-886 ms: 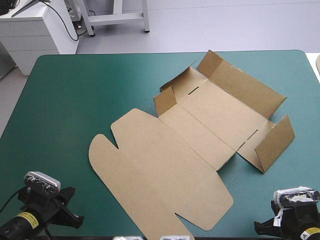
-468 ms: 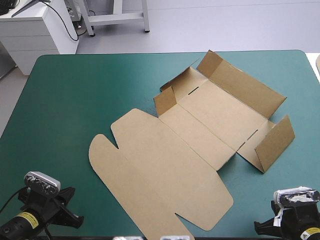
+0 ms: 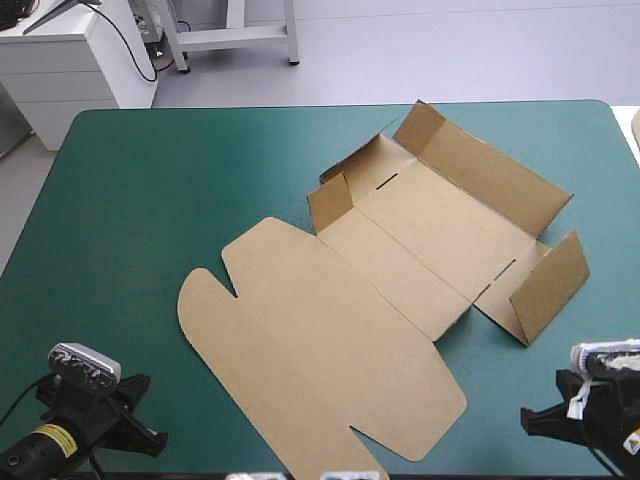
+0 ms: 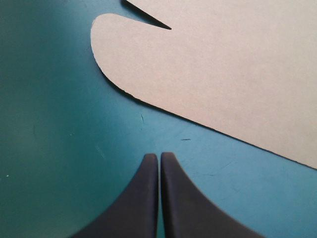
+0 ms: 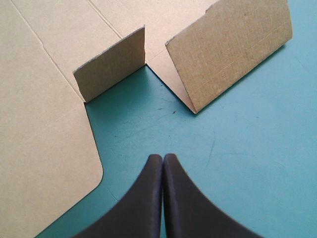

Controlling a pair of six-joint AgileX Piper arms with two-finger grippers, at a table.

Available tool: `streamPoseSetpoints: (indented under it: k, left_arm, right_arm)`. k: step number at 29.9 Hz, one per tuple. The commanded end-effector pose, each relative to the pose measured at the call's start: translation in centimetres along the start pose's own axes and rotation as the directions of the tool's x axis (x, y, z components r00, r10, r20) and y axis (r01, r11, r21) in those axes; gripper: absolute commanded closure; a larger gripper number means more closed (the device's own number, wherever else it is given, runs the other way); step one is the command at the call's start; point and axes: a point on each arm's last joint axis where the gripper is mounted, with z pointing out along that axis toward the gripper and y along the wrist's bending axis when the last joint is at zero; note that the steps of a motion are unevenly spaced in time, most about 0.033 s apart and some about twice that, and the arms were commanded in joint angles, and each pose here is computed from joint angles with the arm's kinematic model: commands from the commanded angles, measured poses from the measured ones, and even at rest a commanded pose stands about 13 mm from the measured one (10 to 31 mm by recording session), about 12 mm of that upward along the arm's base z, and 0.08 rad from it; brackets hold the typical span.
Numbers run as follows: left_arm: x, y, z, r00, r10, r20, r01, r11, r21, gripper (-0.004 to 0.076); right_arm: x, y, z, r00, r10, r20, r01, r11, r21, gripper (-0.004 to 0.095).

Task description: Fold the box

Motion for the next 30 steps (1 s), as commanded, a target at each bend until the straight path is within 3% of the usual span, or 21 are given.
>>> streamPoseSetpoints:
  k: [1, 6, 11, 17, 24, 27, 30]
  left_arm:
    - [-1.0, 0.0, -0.4, 0.997, -0.011, 0.071, 0.011, 1.0, 0.002, 0.0731]
    - [-1.0, 0.0, -0.4, 0.997, -0.011, 0.071, 0.011, 1.0, 0.002, 0.0731]
    - [-1.0, 0.0, -0.4, 0.997, -0.011, 0.071, 0.011, 1.0, 0.002, 0.0731]
    - [-1.0, 0.0, -0.4, 0.997, -0.011, 0.071, 0.011, 1.0, 0.002, 0.0731]
    - [-1.0, 0.0, -0.4, 0.997, -0.011, 0.071, 0.011, 1.0, 0.002, 0.0731]
    - [-1.0, 0.0, -0.4, 0.997, -0.011, 0.071, 0.011, 1.0, 0.002, 0.0731]
    - [-1.0, 0.0, -0.4, 0.997, -0.011, 0.071, 0.011, 1.0, 0.002, 0.0731]
  right_arm:
    - [-3.2, -0.2, -0.1, 0.998, 0.055, -0.001, -0.055, 0.998, -0.013, 0.0927]
    - [-6.6, -0.2, 1.3, 0.988, 0.089, -0.123, -0.099, 0.992, -0.075, 0.0927]
    - [-9.6, 0.0, 3.4, 0.962, 0.192, -0.196, -0.222, 0.964, -0.146, 0.0927]
    - [-12.0, -0.6, 7.4, 0.897, 0.297, -0.327, -0.356, 0.925, -0.135, 0.0927]
    - [-13.2, -0.4, 11.9, 0.769, 0.422, -0.48, -0.545, 0.825, -0.148, 0.0914]
    - [-13.2, -0.4, 13.4, 0.716, 0.455, -0.529, -0.597, 0.792, -0.127, 0.0857]
    - [-13.1, -0.7, 14.7, 0.667, 0.488, -0.563, -0.634, 0.769, -0.084, 0.0703]
